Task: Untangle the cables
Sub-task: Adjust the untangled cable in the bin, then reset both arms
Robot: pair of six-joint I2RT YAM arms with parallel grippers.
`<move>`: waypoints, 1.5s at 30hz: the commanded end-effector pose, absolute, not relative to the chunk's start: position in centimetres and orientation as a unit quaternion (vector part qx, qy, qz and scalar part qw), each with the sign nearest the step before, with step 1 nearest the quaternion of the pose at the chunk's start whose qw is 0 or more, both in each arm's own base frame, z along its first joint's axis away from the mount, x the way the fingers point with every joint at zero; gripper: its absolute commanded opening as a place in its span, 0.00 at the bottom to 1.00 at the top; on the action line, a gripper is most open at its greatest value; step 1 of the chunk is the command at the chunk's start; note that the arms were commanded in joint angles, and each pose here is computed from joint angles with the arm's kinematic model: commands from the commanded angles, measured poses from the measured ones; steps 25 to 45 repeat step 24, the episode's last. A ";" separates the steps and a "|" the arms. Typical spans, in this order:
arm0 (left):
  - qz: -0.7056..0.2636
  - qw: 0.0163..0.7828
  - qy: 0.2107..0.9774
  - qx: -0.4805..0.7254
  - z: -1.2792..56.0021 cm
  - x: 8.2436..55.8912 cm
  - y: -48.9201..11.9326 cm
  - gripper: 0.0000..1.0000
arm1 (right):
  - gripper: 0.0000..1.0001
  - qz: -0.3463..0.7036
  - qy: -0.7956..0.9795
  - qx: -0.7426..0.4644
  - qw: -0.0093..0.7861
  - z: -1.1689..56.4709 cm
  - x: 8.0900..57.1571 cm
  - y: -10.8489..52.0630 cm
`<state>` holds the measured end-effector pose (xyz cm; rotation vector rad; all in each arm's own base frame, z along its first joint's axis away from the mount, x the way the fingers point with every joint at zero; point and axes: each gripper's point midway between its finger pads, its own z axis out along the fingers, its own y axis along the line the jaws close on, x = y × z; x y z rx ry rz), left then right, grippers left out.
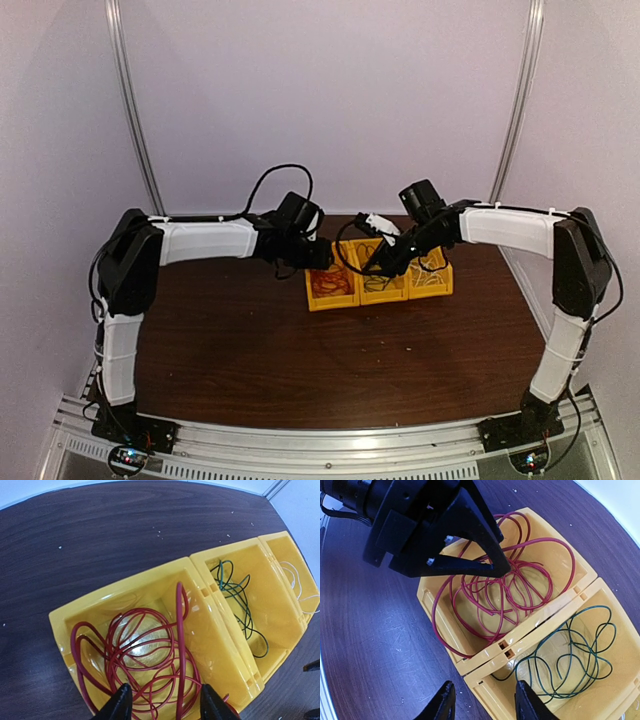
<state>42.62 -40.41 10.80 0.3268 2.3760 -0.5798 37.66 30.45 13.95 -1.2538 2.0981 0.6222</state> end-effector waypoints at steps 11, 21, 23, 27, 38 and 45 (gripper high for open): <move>-0.148 0.466 0.848 0.206 22.9 41.2 -33.9 0.63 | 0.62 0.194 0.806 -0.342 0.443 27.0 43.6 21.5; -0.075 0.535 0.824 0.170 28.3 43.5 -25.1 0.82 | 1.00 0.122 0.770 -0.187 0.597 34.8 45.2 12.7; -0.104 0.527 0.829 0.155 27.4 43.1 -25.6 0.82 | 1.00 0.138 0.773 -0.184 0.592 33.8 45.0 13.0; -0.117 0.522 0.831 0.150 27.0 43.0 -25.8 0.82 | 1.00 0.147 0.774 -0.186 0.587 33.4 44.7 13.2; -0.117 0.522 0.831 0.150 27.0 43.0 -25.8 0.82 | 1.00 0.147 0.774 -0.186 0.587 33.4 44.7 13.2; -0.117 0.522 0.831 0.150 27.0 43.0 -25.8 0.82 | 1.00 0.147 0.774 -0.186 0.587 33.4 44.7 13.2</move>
